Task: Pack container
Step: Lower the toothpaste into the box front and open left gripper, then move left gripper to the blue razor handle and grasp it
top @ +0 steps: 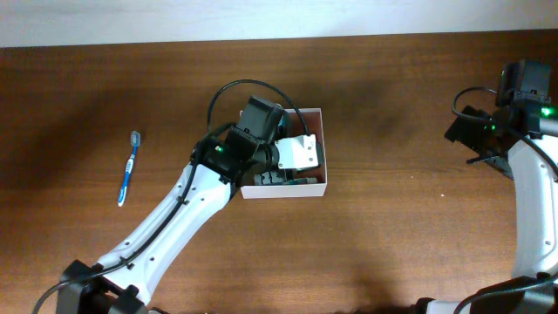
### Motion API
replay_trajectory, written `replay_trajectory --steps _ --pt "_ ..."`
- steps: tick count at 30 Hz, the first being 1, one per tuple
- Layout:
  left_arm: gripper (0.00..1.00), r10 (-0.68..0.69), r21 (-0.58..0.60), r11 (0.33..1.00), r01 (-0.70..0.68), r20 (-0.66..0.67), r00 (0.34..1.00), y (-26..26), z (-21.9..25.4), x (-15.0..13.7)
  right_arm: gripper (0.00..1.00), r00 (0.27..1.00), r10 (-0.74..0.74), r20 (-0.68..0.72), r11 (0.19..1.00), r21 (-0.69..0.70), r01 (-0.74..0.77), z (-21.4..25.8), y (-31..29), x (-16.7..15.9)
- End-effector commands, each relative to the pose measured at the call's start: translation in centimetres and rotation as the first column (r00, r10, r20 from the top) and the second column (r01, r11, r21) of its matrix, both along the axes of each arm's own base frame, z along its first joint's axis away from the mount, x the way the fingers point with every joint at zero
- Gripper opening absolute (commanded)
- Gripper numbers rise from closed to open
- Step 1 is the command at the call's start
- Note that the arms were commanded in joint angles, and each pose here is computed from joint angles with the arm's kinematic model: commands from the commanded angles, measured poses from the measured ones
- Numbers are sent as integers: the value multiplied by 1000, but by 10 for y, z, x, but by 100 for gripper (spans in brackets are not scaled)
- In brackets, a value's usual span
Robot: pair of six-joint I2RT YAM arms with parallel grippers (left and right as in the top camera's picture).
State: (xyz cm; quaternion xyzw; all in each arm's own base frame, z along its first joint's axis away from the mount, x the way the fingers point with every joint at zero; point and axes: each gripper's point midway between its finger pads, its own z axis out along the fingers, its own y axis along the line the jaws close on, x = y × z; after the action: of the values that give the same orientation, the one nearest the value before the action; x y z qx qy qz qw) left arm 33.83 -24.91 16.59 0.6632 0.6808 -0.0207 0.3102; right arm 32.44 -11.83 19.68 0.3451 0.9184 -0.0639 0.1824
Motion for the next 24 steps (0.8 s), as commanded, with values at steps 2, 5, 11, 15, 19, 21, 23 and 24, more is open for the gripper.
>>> replay_trajectory --steps 2,5,11,15,19,21,23,24 --pt "62 80 40 996 -82 37 996 10 2 11 99 1000 -13 1 1000 -10 13 1 -3 0" --pt "62 251 4 968 -251 60 966 23 20 23 99 1000 -13 1 1000 -10 13 1 -3 0" --pt "66 624 -133 772 -622 -32 781 78 60 28 99 1000 -13 1 1000 -10 13 1 -3 0" --pt "67 761 -92 627 -773 -136 634 132 52 24 99 1000 -13 1 1000 -10 13 1 -3 0" --pt "73 798 67 563 -823 -304 521 167 10 3 99 1000 -13 1 1000 -10 13 1 -3 0" --pt "73 824 145 527 -837 -326 462 183 -10 -4 99 1000 -13 2 1000 -10 13 1 -4 0" --pt "73 841 190 500 -845 -341 421 194 -27 -4 99 1000 -13 1 1000 -10 13 1 -3 0" --pt "73 844 202 494 -846 -345 410 196 -32 -4 99 1000 -13 1 1000 -10 13 1 -3 0"
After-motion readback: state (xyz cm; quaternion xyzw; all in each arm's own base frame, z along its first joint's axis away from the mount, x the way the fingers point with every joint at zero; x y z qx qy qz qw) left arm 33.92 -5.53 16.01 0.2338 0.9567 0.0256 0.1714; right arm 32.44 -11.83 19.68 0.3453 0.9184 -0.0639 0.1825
